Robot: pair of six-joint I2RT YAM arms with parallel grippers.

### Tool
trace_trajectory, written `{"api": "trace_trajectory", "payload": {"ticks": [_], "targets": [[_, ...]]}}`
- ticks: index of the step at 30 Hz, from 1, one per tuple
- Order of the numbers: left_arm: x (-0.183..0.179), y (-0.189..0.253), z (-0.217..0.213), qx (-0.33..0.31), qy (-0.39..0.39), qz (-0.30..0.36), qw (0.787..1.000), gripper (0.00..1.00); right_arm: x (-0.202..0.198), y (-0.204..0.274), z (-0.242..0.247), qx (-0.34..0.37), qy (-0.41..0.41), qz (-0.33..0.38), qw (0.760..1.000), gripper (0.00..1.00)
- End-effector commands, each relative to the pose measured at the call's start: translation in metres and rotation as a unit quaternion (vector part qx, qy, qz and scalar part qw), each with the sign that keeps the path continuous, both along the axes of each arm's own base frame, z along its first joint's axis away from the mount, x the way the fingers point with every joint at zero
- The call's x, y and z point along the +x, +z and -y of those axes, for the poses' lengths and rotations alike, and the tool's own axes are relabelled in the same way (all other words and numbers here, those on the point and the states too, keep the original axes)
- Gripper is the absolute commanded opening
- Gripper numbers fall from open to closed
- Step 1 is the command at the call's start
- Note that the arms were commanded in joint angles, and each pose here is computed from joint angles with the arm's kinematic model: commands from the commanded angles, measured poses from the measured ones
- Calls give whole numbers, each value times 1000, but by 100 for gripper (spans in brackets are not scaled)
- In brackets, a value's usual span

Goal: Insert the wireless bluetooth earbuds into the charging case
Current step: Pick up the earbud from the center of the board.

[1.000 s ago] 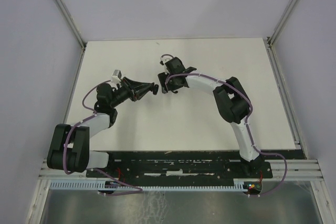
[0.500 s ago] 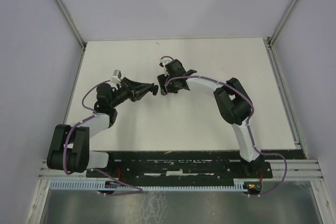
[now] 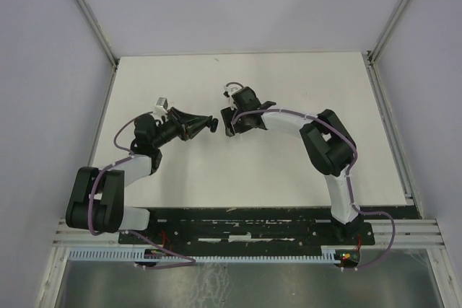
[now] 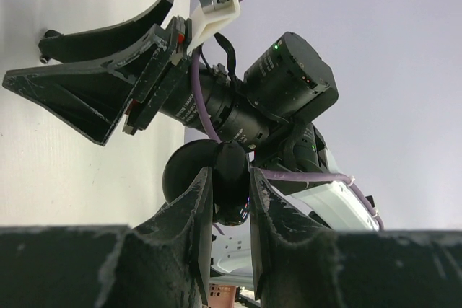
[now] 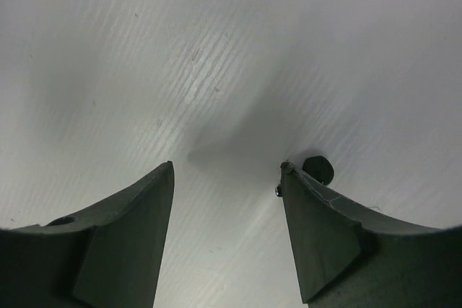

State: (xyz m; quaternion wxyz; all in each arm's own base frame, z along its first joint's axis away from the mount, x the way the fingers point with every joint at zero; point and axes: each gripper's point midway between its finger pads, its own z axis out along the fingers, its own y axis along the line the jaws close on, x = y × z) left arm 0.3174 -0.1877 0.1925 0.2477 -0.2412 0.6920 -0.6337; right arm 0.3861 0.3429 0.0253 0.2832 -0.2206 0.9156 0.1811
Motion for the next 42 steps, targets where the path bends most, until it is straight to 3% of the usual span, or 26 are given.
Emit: {"api": "trace_trajectory", "payload": {"ticks": [1, 11, 17, 23, 29, 42], "targets": [[7, 14, 0, 13, -3, 51, 999, 3, -15, 5, 9, -4, -3, -9, 1000, 69], [10, 13, -1, 15, 3, 48, 999, 3, -23, 14, 17, -8, 4, 2, 1000, 69], [12, 12, -1, 19, 3, 49, 999, 3, -10, 68, 14, 14, 3, 58, 998, 70], [11, 11, -2, 20, 3, 48, 999, 3, 4, 94, 34, -54, -36, 57, 996, 68], [8, 13, -2, 17, 2, 50, 999, 3, 15, 93, 43, -117, -55, 32, 991, 65], [4, 14, -1, 16, -3, 50, 999, 3, 23, 50, 36, -136, -72, -8, 988, 62]]}}
